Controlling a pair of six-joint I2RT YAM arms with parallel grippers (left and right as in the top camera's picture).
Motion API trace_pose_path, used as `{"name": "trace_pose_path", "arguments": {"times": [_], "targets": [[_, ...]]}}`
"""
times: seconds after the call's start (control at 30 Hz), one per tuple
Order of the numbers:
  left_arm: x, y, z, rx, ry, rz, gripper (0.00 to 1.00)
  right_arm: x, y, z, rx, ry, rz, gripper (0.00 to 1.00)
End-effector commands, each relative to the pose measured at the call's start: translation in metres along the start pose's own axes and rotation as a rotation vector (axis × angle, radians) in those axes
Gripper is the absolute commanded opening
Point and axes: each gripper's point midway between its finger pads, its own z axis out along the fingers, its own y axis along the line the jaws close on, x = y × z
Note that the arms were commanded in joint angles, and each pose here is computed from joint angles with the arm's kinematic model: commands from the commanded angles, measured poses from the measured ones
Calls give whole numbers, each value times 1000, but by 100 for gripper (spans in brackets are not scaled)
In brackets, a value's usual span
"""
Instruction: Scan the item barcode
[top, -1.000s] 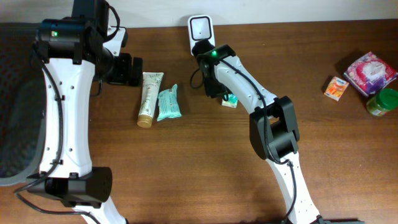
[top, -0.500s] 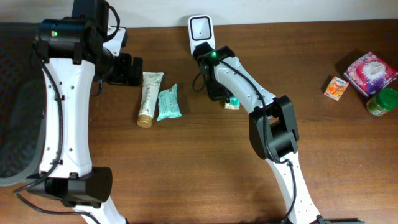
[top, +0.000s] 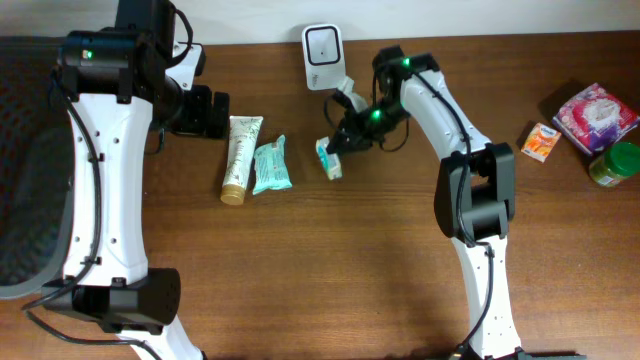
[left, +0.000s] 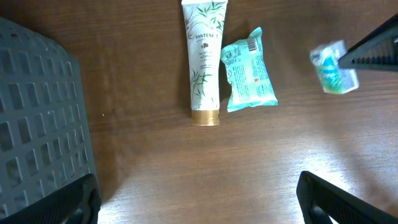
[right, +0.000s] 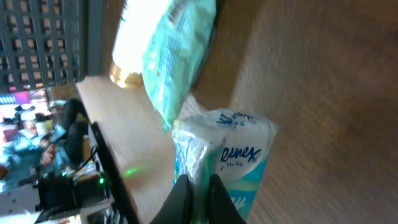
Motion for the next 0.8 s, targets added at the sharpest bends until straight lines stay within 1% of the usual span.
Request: {"name": "trace_pose_path", "arguments": {"times": [0.0,0.07,0.1,0.17,0.2,0.27,0.33,0.37,0.4,0.43,0.63,0.7,0.73,0.77], "targets": [[0,1,-4,-6,-10,13,99,8,-22,6,-85,-35,93,4],[0,1,-4,-6,-10,13,99,16,-56,-4,-5,-45,203,4],[0,1,-4,-6,-10,13,99,21,-70,-13,38,-43,235,8],[0,1,-4,-6,-11,13,99,25,-84,-34,56,-73,313,26],[0,1,-4,-6,-10,13,99,25,-89,-45,74,-88,332,32],[0,1,-4,-6,-10,13,99,32,-97,-70,181,-89,384,37],[0,1,-4,-6,-10,13,99,38,-90,-87,278,-68,381,41],[0,1,-4,-6,-11,13,99,37,-81,-88,300,-62,363,46],[0,1,-4,-6,-11,13,99,36,-74,-84,306,-54,342,53],[0,1,-4,-6,-10,13,99,34,-68,-76,306,-41,323,56],[0,1,-4,-6,-10,13,99,23,-46,-32,356,9,193,56],[0,1,-4,-6,-10,13,99,22,-43,-22,363,22,172,55],[0,1,-4,-6,-11,13,99,23,-46,-22,394,29,167,52],[0,1,-4,-6,-10,13,99,23,-48,-22,406,31,166,52]]}}
